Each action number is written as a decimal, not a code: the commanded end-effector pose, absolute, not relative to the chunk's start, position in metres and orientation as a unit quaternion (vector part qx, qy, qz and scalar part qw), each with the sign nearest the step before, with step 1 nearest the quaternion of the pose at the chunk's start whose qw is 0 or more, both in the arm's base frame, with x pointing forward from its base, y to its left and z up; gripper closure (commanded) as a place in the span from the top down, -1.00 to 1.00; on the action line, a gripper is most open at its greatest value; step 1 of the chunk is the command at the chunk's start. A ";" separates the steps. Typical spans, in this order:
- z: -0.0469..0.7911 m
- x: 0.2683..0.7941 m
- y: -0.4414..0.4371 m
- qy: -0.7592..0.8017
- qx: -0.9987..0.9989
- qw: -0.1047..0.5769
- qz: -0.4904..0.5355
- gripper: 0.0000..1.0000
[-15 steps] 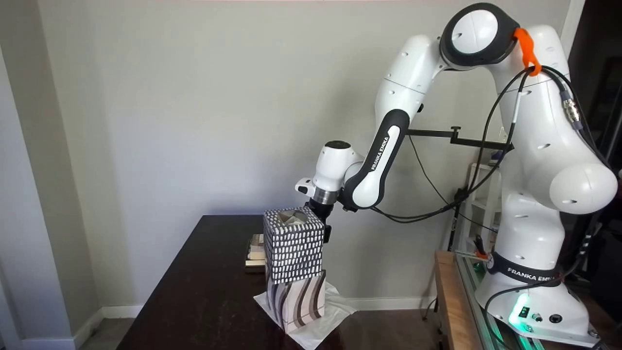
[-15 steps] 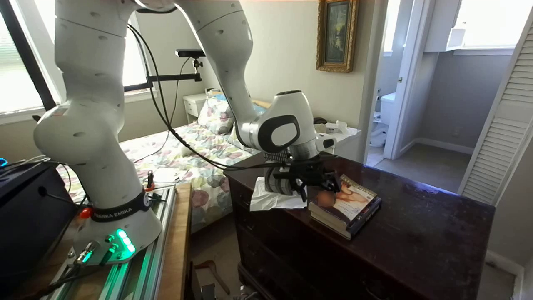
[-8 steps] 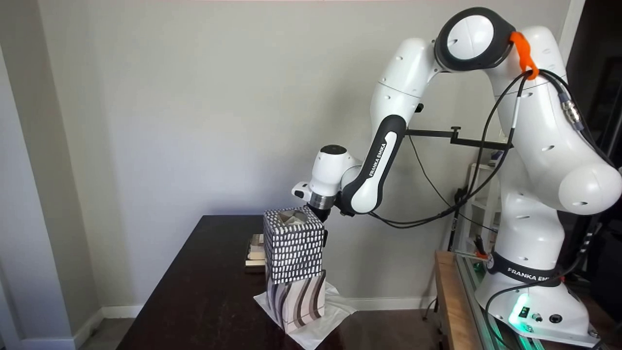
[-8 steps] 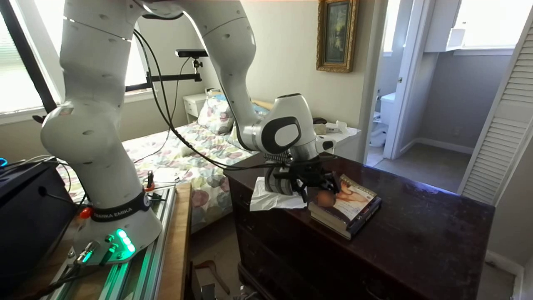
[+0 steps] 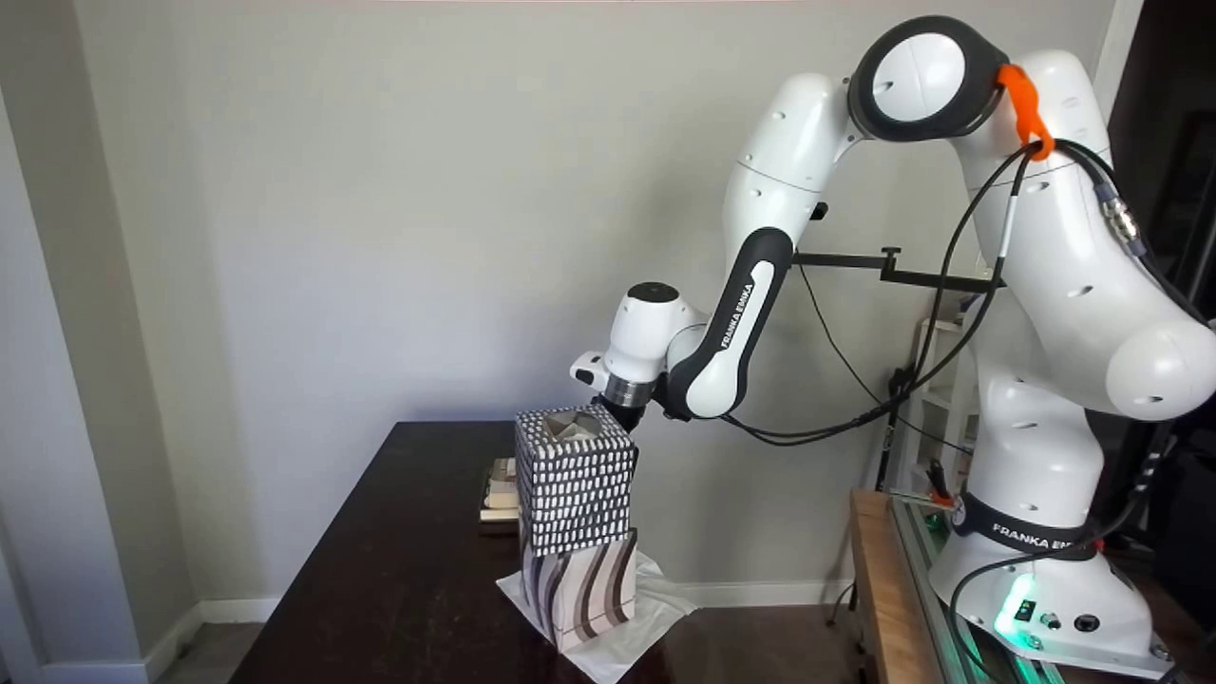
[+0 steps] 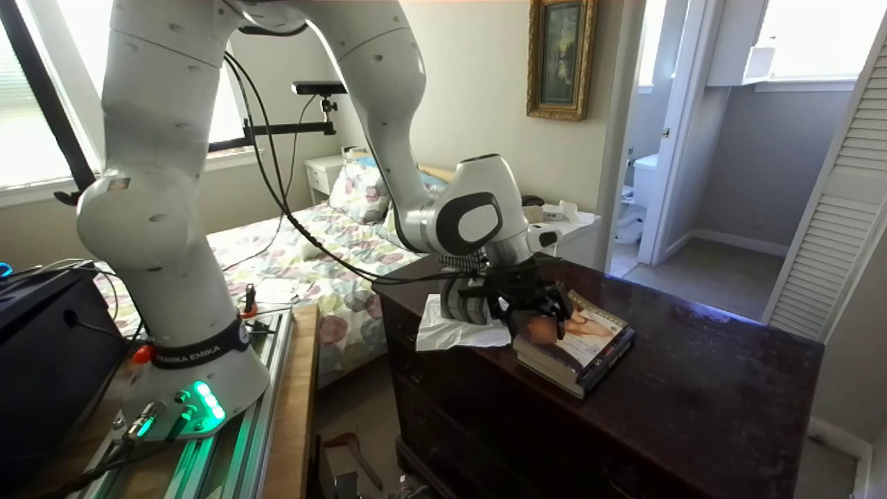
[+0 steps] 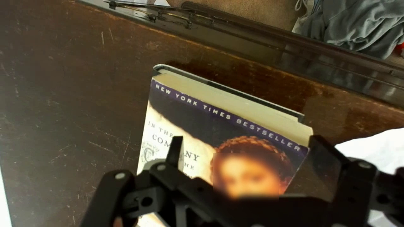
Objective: Put the white book on top of the tissue box.
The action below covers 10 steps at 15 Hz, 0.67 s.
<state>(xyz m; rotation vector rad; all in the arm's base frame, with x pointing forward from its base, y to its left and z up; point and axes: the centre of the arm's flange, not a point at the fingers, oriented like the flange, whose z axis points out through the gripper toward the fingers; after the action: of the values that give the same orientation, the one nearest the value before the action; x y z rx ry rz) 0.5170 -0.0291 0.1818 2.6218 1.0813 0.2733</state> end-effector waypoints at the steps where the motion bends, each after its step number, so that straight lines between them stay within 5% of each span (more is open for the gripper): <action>1: 0.180 0.519 -0.027 0.371 0.909 0.155 0.104 1.00; 10: 0.183 0.524 -0.032 0.352 0.909 0.184 0.128 1.00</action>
<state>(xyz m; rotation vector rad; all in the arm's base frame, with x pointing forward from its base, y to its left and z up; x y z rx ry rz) 0.5209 -0.0362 0.1897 2.5831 1.0383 0.3298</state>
